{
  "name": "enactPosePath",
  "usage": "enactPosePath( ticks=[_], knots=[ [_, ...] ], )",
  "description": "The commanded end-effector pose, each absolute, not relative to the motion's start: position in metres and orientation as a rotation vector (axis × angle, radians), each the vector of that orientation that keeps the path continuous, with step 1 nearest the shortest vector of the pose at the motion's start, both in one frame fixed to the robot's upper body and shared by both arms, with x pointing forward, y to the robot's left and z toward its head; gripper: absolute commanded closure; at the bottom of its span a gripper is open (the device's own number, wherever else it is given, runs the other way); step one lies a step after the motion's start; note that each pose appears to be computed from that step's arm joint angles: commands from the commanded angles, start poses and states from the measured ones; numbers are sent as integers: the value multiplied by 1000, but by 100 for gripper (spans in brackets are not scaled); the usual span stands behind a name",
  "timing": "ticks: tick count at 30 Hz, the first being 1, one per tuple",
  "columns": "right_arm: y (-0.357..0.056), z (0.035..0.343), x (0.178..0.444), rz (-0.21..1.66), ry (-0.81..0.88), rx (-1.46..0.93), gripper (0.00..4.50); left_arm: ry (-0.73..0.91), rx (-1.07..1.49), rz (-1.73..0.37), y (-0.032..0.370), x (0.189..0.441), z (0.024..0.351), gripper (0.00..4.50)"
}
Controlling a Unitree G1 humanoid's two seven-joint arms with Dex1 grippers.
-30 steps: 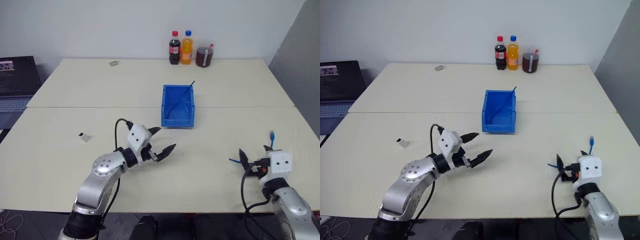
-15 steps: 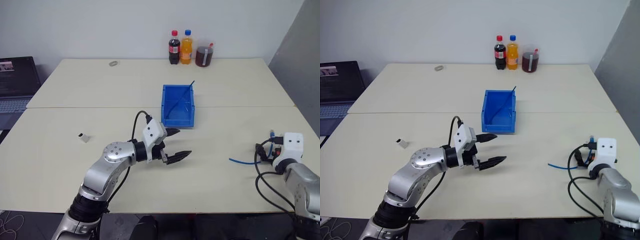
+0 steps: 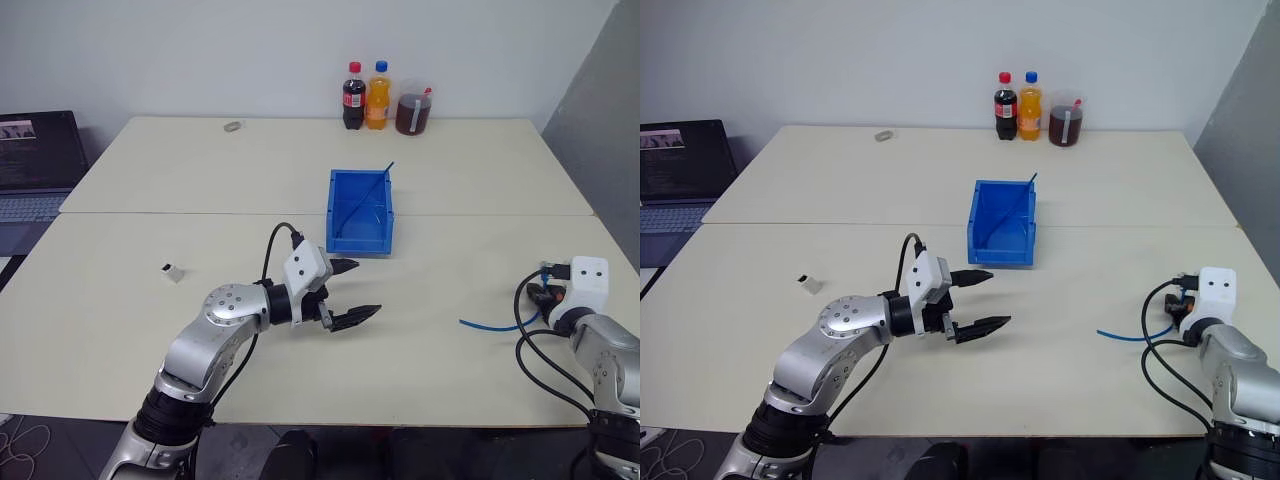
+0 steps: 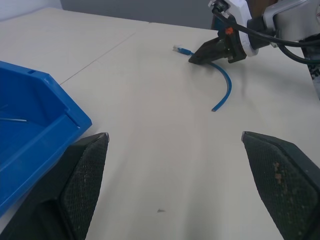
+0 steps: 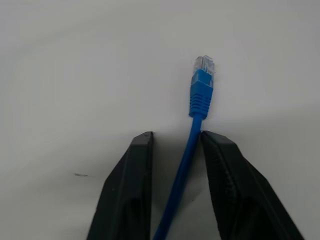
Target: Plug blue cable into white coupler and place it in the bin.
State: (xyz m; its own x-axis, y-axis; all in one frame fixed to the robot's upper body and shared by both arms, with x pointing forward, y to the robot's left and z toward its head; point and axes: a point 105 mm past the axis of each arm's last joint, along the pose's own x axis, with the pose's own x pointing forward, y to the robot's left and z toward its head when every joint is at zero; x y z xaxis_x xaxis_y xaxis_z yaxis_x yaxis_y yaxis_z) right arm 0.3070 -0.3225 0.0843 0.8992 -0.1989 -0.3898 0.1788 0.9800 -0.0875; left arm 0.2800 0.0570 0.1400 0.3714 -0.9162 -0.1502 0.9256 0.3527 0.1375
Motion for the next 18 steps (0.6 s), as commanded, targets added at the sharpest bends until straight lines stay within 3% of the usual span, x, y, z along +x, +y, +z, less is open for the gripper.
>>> enactPosePath(
  ticks=[1, 2, 4, 9, 14, 18],
  knots=[
    [-341, 87, 302, -228, 416, -50, 395, 28, 235, -1187, 61, 279, 142, 0],
    [-340, 91, 303, -189, 406, -62, 426, 40, 240, -1183, 65, 278, 139, 0],
    [-328, 113, 302, 37, 392, -186, 443, 110, 265, -1169, 83, 271, 121, 0],
    [-267, 143, 288, 559, 348, -474, 443, 160, 261, -1133, 103, 261, 107, 0],
    [-179, 134, 267, 1035, 259, -727, 443, 204, 254, -1057, 128, 254, 95, 0],
    [-124, 123, 275, 1174, 178, -684, 443, 233, 283, -1008, 147, 248, 85, 0]
  ],
)
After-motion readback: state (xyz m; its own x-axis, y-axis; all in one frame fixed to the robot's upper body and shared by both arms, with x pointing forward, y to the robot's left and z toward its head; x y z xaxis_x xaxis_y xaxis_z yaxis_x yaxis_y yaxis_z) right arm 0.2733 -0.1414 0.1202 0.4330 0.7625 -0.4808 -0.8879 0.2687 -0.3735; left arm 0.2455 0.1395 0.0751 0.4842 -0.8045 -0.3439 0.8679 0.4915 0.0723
